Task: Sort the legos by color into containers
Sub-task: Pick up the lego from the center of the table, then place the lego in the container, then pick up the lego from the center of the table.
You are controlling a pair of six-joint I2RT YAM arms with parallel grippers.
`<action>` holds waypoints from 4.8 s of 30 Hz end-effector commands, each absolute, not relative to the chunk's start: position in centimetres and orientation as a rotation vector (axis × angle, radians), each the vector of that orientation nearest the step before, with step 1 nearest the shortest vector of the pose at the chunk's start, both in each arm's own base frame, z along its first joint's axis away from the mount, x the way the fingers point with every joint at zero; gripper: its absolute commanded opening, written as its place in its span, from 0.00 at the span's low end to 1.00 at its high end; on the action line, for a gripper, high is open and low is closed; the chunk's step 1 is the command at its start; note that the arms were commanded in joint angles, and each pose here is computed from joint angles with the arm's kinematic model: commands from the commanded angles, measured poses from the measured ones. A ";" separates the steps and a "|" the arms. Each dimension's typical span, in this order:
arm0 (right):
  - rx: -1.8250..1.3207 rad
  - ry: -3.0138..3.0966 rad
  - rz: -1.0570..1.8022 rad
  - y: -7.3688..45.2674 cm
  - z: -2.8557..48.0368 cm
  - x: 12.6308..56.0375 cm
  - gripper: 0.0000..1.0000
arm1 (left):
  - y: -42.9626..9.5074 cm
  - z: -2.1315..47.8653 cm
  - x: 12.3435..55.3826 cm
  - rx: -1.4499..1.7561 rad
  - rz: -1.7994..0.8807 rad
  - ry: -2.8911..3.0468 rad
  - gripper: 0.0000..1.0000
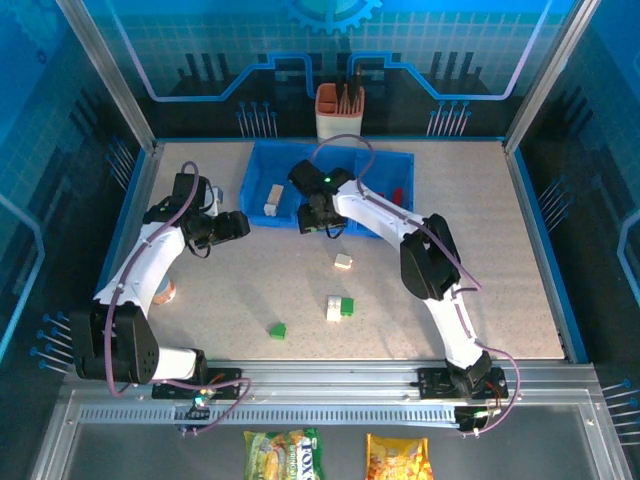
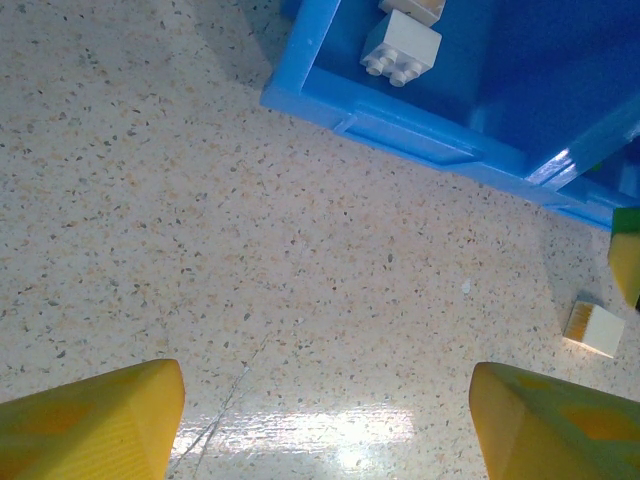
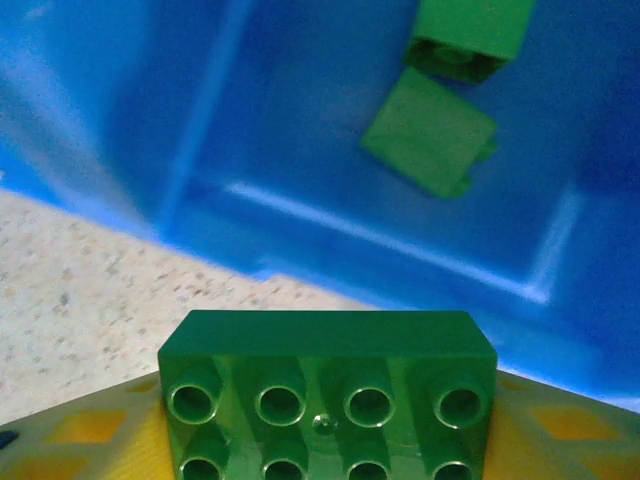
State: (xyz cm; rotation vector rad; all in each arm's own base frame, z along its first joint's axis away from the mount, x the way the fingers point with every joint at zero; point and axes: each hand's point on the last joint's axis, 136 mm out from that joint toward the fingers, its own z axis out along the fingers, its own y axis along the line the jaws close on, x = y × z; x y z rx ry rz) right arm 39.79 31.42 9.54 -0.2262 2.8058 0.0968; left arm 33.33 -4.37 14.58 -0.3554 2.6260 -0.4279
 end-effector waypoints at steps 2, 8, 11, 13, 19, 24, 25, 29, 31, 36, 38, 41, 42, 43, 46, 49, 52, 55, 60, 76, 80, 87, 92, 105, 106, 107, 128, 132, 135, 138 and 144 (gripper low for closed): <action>-0.169 2.763 0.118 29.5 11.1 41.2 0.65 | -4.1 14.0 33.0 -0.342 -0.419 2.644 0.76; -0.087 2.763 0.097 26.8 10.9 42.1 0.65 | -3.9 13.8 32.9 -0.348 -0.404 2.653 0.76; -0.047 2.761 0.077 25.4 10.9 42.3 0.65 | -3.9 13.7 33.0 -0.349 -0.403 2.653 0.76; -0.017 2.758 0.065 24.6 10.8 42.5 0.65 | -3.9 13.6 33.0 -0.350 -0.397 2.657 0.76; 0.040 2.760 0.077 23.7 9.9 43.4 0.66 | -3.8 13.4 33.1 -0.350 -0.395 2.662 0.76; 0.062 2.782 0.114 24.5 8.6 44.2 0.67 | -3.8 13.4 33.1 -0.351 -0.392 2.663 0.76; 0.061 2.788 0.121 24.7 8.5 44.3 0.67 | -3.8 13.4 33.1 -0.350 -0.393 2.664 0.76; 0.064 2.801 0.133 25.2 7.8 44.4 0.68 | -3.9 13.3 33.1 -0.350 -0.402 2.667 0.76; 0.070 2.802 0.139 25.3 7.6 44.5 0.68 | -3.9 13.4 33.0 -0.350 -0.403 2.666 0.76; 0.066 2.804 0.146 25.5 7.6 44.5 0.72 | -3.9 13.4 32.9 -0.348 -0.403 2.665 0.76; 0.063 2.801 0.147 25.5 7.9 44.4 0.72 | -3.9 13.6 32.9 -0.347 -0.403 2.659 0.76; 0.060 2.789 0.150 25.5 8.5 44.3 0.73 | -3.9 13.7 32.8 -0.346 -0.403 2.656 0.76; 0.059 2.785 0.150 25.5 8.8 44.3 0.73 | -3.9 13.7 32.8 -0.347 -0.403 2.656 0.76; 0.058 2.781 0.151 25.5 9.0 44.3 0.73 | -3.9 13.7 32.8 -0.346 -0.404 2.656 0.76; 0.050 2.767 0.150 25.5 10.0 44.1 0.73 | -4.0 13.9 32.8 -0.343 -0.407 2.650 0.76; 0.039 2.757 0.149 25.3 10.8 43.5 0.73 | -4.0 14.0 32.8 -0.342 -0.413 2.647 0.76; 0.036 2.752 0.148 25.2 11.4 42.8 0.73 | -4.1 13.9 32.8 -0.341 -0.414 2.648 0.76; 0.024 2.748 0.148 25.2 12.0 41.8 0.73 | -4.2 14.0 32.9 -0.340 -0.424 2.647 0.76; 0.009 2.750 0.131 25.3 12.4 39.7 0.73 | -4.3 14.1 32.9 -0.337 -0.432 2.644 0.76; 0.226 2.748 0.133 26.4 9.2 33.8 0.68 | -4.4 14.4 33.0 -0.326 -0.437 2.638 0.76; 0.271 2.760 0.111 26.8 7.2 33.1 0.68 | -4.4 14.4 33.0 -0.325 -0.438 2.639 0.76; 0.289 2.810 0.086 27.3 4.0 32.6 0.71 | -4.3 14.3 33.0 -0.326 -0.432 2.642 0.76; 0.304 2.828 0.043 27.0 2.3 32.5 0.72 | -4.3 14.2 32.9 -0.327 -0.429 2.645 0.76; 0.331 2.873 -0.002 26.4 -0.4 32.0 0.67 | -4.4 14.0 33.0 -0.325 -0.437 2.645 0.76; 0.334 2.872 -0.002 26.4 -0.4 32.0 0.65 | -4.4 14.0 33.0 -0.325 -0.438 2.647 0.76; 0.337 2.874 0.003 26.4 -0.4 31.9 0.64 | -4.4 14.0 33.0 -0.325 -0.441 2.647 0.76; -0.056 2.955 -0.007 27.7 0.8 30.1 0.59 | -4.4 13.8 33.0 -0.328 -0.438 2.655 0.76; -0.048 2.949 0.006 27.8 1.2 30.0 0.54 | -4.4 13.8 33.0 -0.330 -0.436 2.656 0.76; -0.049 2.936 0.022 28.1 1.7 30.1 0.52 | -4.4 13.8 33.0 -0.330 -0.436 2.657 0.76; -0.057 2.924 0.032 28.4 2.4 30.3 0.50 | -4.4 13.9 33.0 -0.328 -0.436 2.655 0.76; -0.084 2.894 0.059 29.6 3.9 30.8 0.48 | -4.3 14.0 32.9 -0.327 -0.433 2.649 0.76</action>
